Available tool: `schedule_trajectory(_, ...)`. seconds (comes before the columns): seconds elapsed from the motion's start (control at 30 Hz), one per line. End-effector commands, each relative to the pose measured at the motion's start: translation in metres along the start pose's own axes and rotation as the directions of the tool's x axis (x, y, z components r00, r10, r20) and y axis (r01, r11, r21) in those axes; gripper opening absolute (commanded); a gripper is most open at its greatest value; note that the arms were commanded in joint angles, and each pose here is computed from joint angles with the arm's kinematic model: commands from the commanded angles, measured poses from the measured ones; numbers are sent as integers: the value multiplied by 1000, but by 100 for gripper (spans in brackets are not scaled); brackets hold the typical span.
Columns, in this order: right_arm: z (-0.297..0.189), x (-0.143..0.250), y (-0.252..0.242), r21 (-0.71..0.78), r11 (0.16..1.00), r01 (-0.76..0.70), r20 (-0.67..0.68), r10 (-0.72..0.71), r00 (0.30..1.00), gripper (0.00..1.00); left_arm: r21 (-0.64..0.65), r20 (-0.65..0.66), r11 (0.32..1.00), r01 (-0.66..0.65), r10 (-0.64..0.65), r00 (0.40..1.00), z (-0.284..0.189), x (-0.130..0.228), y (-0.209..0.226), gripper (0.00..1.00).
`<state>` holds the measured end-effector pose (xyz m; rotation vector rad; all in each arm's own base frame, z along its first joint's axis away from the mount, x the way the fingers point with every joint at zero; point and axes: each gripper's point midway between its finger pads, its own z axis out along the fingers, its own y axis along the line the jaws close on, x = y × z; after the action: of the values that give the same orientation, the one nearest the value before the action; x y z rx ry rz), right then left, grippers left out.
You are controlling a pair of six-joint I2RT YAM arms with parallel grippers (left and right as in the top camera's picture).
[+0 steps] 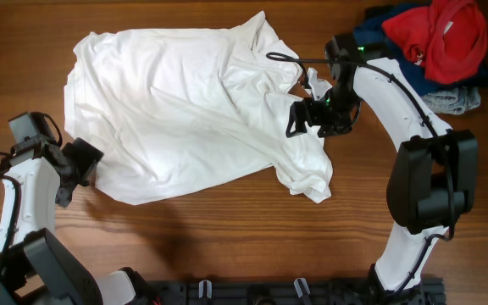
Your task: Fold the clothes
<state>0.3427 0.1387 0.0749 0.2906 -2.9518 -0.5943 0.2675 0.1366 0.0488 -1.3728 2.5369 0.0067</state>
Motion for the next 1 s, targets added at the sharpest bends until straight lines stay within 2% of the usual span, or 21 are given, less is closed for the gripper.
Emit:
schedule_trajectory(0.0, -10, -7, 12, -32, 999, 40, 46, -39, 998, 87, 104, -56, 995, 4, 2, 998, 12, 6, -17, 63)
schedule_trajectory(0.1, -10, -7, 12, -32, 999, 40, 45, -39, 998, 87, 115, -119, 993, 10, 4, 993, 25, 16, -20, 39)
schedule_trajectory(0.17, -10, -7, 12, -32, 999, 41, 46, -40, 998, 87, 92, -159, 996, 14, 1, 987, 35, 24, -16, 31)
schedule_trajectory(0.3, -10, -7, 12, -32, 999, 41, 46, -39, 998, 87, 51, -227, 999, 18, -6, 974, 55, 36, -9, 21)
schedule_trajectory(0.37, -10, -7, 12, -32, 999, 40, 45, -39, 998, 87, 47, -246, 999, 20, -8, 969, 61, 39, -9, 7)
schedule_trajectory(0.4, -10, -7, 12, -32, 999, 40, 45, -39, 998, 87, 56, -255, 998, 23, -8, 967, 62, 41, -10, 4)
schedule_trajectory(0.5, -10, -7, 12, -32, 999, 40, 45, -39, 998, 87, 108, -279, 994, 35, -3, 960, 60, 44, -20, 4)
schedule_trajectory(0.6, -10, -8, 12, -32, 999, 41, 47, -40, 998, 87, 221, -306, 975, -5, 74, 949, 55, 51, -39, 4)
schedule_trajectory(0.7, -10, -8, 12, -32, 999, 42, 49, -40, 998, 86, 262, -292, 964, -42, 121, 949, 51, 52, -51, 4)
schedule_trajectory(0.83, -10, -8, 12, -32, 999, 42, 49, -40, 998, 86, 298, -215, 951, -87, 156, 964, 25, 40, -57, 4)
schedule_trajectory(0.97, -10, -8, 12, -32, 999, 43, 50, -41, 998, 87, 276, -105, 957, -91, 124, 987, -19, 23, -43, 4)
